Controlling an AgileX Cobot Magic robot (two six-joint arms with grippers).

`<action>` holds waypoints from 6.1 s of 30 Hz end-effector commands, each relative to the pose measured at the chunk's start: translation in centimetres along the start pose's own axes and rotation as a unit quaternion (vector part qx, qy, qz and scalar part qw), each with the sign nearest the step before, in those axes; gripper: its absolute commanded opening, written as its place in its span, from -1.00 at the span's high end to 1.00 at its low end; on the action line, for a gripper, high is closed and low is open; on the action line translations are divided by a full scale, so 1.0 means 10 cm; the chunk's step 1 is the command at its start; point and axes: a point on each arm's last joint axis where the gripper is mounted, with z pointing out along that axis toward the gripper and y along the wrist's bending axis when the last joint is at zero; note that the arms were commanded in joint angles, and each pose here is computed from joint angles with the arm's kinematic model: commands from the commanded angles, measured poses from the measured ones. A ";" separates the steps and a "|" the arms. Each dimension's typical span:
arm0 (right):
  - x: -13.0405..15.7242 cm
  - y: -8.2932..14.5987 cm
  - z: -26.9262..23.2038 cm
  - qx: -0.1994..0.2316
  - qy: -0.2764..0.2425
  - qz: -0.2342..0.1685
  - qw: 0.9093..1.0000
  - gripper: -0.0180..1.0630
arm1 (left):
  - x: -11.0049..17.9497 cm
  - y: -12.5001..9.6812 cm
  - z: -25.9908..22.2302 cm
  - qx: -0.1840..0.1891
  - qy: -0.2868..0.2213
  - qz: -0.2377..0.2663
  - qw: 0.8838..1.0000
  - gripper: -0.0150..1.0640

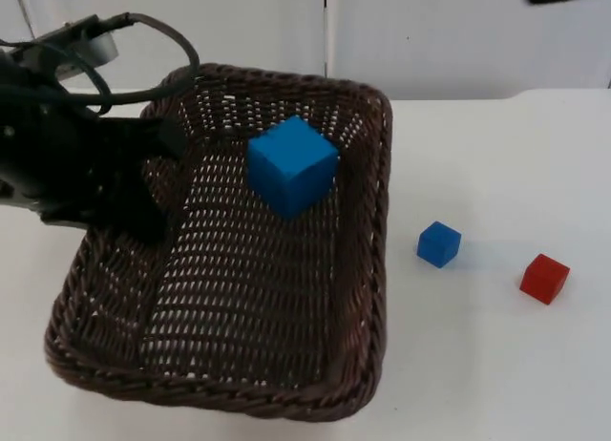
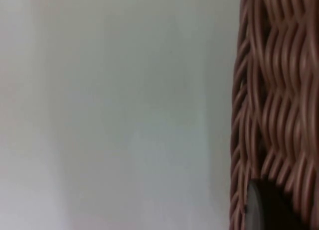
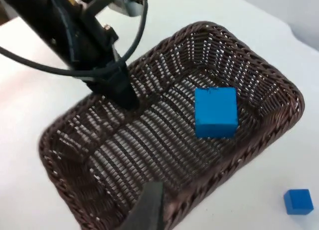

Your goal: Pick up the basket with the left hand and place the largest block into the basket with the right hand.

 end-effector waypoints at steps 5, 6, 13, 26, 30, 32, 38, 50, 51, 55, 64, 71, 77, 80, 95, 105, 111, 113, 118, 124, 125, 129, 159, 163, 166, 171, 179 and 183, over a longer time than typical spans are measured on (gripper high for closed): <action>0.00 0.01 -0.20 -0.002 -0.026 -0.002 1.000 -0.61 | -0.04 0.05 0.28 0.029 0.005 -0.037 0.999 0.98; 0.00 0.01 -0.20 -0.002 -0.026 -0.002 1.000 -0.61 | -0.04 0.05 0.28 0.029 0.005 -0.037 0.999 0.98; 0.01 0.01 -0.21 -0.001 -0.020 -0.003 1.000 -0.61 | -0.07 0.18 0.67 0.039 0.023 -0.062 0.997 0.98; 0.04 0.01 -0.21 -0.002 -0.006 -0.003 1.000 -0.61 | -0.45 0.25 1.02 0.048 0.034 -0.040 0.997 0.98; 0.04 0.01 -0.21 -0.002 -0.006 -0.003 1.000 -0.61 | -0.49 0.25 1.01 0.040 0.029 -0.024 0.998 0.79; 0.04 0.01 -0.21 -0.002 -0.006 -0.003 1.000 -0.61 | -0.49 0.26 1.01 0.036 0.031 -0.016 0.999 0.54; 0.04 0.01 -0.21 -0.002 -0.006 -0.003 1.000 -0.61 | -0.48 0.28 1.01 0.024 0.034 0.002 0.999 -0.32; 0.04 0.01 -0.21 -0.002 -0.006 -0.003 1.000 -0.61 | -0.50 0.36 0.83 -0.049 0.034 0.036 0.998 -0.70; 0.04 0.01 -0.21 -0.002 -0.006 -0.003 1.000 -0.61 | -0.51 0.34 0.78 -0.048 0.027 0.039 0.998 -0.70; 0.04 0.01 -0.21 -0.002 -0.007 -0.003 1.000 -0.61 | -0.55 0.23 0.61 -0.045 0.005 0.051 0.998 -0.70; 0.02 0.01 -0.21 -0.001 -0.015 -0.003 1.000 -0.61 | -0.39 0.03 0.33 -0.044 -0.024 0.078 0.996 -0.70; 0.01 0.01 -0.21 -0.001 -0.021 -0.003 1.000 -0.61 | -0.20 -0.08 -0.05 -0.040 -0.067 0.082 0.994 -0.70; 0.01 0.01 -0.21 -0.001 -0.021 -0.003 1.000 -0.61 | -0.02 -0.19 -0.43 -0.034 -0.117 0.098 0.988 -0.70; 0.01 0.01 -0.21 -0.001 -0.021 -0.003 1.000 -0.61 | 0.07 -0.25 -0.61 -0.030 -0.140 0.106 0.984 -0.70; 0.02 0.02 -0.21 -0.004 -0.017 0.001 1.000 -0.61 | 0.61 -0.48 -1.47 -0.026 -0.245 0.189 0.951 -0.70; 0.02 0.03 -0.25 -0.012 -0.020 0.010 1.000 -0.61 | 0.91 -0.59 -1.87 -0.019 -0.311 0.220 0.924 -0.70; 0.14 0.03 -0.37 -0.011 -0.056 0.010 0.998 -0.61 | 1.13 -0.63 -2.06 -0.013 -0.339 0.238 0.910 -0.70; 0.25 0.03 -0.44 -0.010 -0.071 0.009 0.997 -0.61 | 1.23 -0.65 -2.13 -0.010 -0.347 0.246 0.905 -0.70; 0.51 0.03 -0.63 -0.007 -0.091 0.005 0.996 -0.61 | 1.40 -0.66 -2.24 -0.010 -0.364 0.259 0.895 -0.70; 0.84 0.04 -0.85 -0.007 -0.121 0.004 0.993 -0.61 | 1.64 -0.67 -2.36 -0.008 -0.382 0.272 0.883 -0.70; 0.91 0.04 -0.88 -0.007 -0.123 0.004 0.992 -0.61 | 1.69 -0.67 -2.38 -0.004 -0.383 0.269 0.884 -0.70; 1.11 0.04 -0.98 -0.008 -0.134 0.003 0.991 -0.61 | 1.86 -0.66 -2.44 -0.004 -0.393 0.270 0.879 -0.70; 1.85 0.01 -1.47 0.014 -0.085 -0.005 0.996 -0.61 | 2.57 -0.15 -2.03 -0.105 -0.374 0.231 0.892 -0.70; 1.88 0.00 -1.46 0.018 -0.072 -0.007 0.997 -0.61 | 2.56 -0.08 -1.91 -0.116 -0.352 0.212 0.904 -0.70; 1.87 0.00 -1.46 0.019 -0.077 -0.007 0.997 -0.61 | 2.56 -0.07 -1.90 -0.118 -0.349 0.202 0.907 -0.70; 1.87 -0.01 -1.46 0.026 -0.077 -0.011 0.997 -0.61 | 2.56 -0.06 -1.89 -0.118 -0.347 0.201 0.908 -0.70; 1.90 -0.03 -1.42 0.036 -0.068 -0.011 0.997 -0.61 | 2.56 -0.06 -1.89 -0.118 -0.347 0.201 0.908 -0.70; 1.93 -0.04 -1.40 0.042 -0.054 -0.009 0.998 -0.61 | 2.56 -0.06 -1.89 -0.118 -0.348 0.196 0.909 -0.70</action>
